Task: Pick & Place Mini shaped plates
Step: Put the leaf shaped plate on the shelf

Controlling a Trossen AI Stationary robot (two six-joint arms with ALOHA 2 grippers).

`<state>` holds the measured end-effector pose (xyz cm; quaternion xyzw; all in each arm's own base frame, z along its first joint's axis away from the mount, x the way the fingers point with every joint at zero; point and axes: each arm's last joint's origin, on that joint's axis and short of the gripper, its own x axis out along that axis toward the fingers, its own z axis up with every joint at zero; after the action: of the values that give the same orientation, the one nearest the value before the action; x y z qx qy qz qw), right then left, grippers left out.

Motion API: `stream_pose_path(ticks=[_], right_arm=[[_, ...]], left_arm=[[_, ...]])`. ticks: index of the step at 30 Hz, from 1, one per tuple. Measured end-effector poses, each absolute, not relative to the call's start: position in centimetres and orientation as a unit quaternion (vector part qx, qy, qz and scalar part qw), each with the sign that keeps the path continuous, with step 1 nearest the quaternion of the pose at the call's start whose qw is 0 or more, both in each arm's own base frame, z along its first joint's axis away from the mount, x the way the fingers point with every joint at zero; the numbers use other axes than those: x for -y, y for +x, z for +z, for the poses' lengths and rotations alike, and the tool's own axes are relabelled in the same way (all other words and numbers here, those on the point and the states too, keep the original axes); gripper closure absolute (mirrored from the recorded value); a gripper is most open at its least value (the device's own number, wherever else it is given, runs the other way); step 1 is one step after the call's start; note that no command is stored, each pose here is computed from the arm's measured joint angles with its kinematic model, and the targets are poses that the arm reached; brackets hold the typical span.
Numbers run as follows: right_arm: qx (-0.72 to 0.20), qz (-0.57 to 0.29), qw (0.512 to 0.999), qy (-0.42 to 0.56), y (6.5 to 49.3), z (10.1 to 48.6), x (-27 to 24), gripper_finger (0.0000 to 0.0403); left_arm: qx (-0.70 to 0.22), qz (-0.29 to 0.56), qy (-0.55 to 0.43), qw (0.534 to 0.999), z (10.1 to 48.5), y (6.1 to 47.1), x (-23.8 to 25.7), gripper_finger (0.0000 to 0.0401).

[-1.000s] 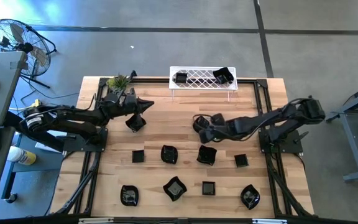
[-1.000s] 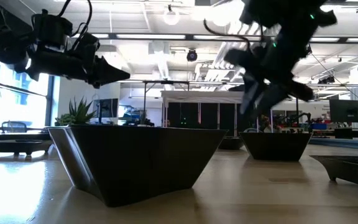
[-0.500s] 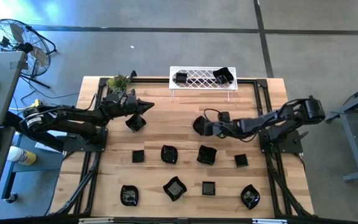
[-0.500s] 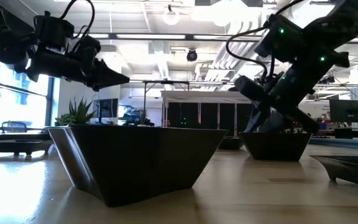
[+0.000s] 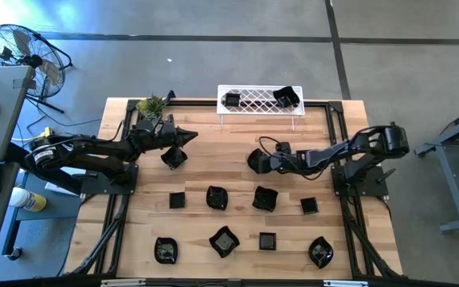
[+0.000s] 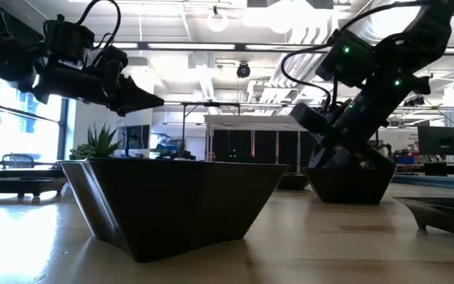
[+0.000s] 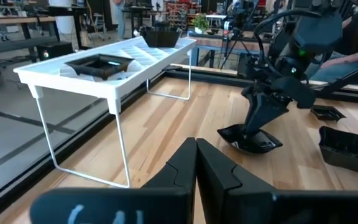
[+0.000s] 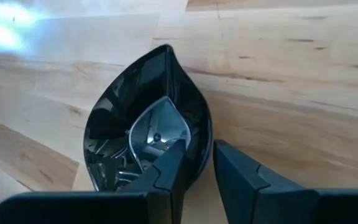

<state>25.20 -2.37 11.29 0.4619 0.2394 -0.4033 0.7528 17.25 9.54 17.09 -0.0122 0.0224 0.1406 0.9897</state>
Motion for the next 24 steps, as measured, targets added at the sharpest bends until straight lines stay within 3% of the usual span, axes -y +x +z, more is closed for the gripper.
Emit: stream_pose_path(ticks=[4,13,24], right_arm=[[-0.235,-0.400,0.755,0.464,25.5,10.9,2.4,0.0333],[-0.225,-0.398,0.758,0.466,25.8,11.3,2.4,0.0394],[-0.174,-0.357,0.793,0.462,29.5,15.4,2.6,0.0400]], left_arm=[[-0.023,0.141,-0.012,0.990,17.1,17.3,-9.5,0.0397],[-0.026,0.140,-0.014,0.990,17.0,17.2,-9.5,0.0397],[-0.026,0.140,-0.014,0.990,17.0,17.3,-9.5,0.0397]])
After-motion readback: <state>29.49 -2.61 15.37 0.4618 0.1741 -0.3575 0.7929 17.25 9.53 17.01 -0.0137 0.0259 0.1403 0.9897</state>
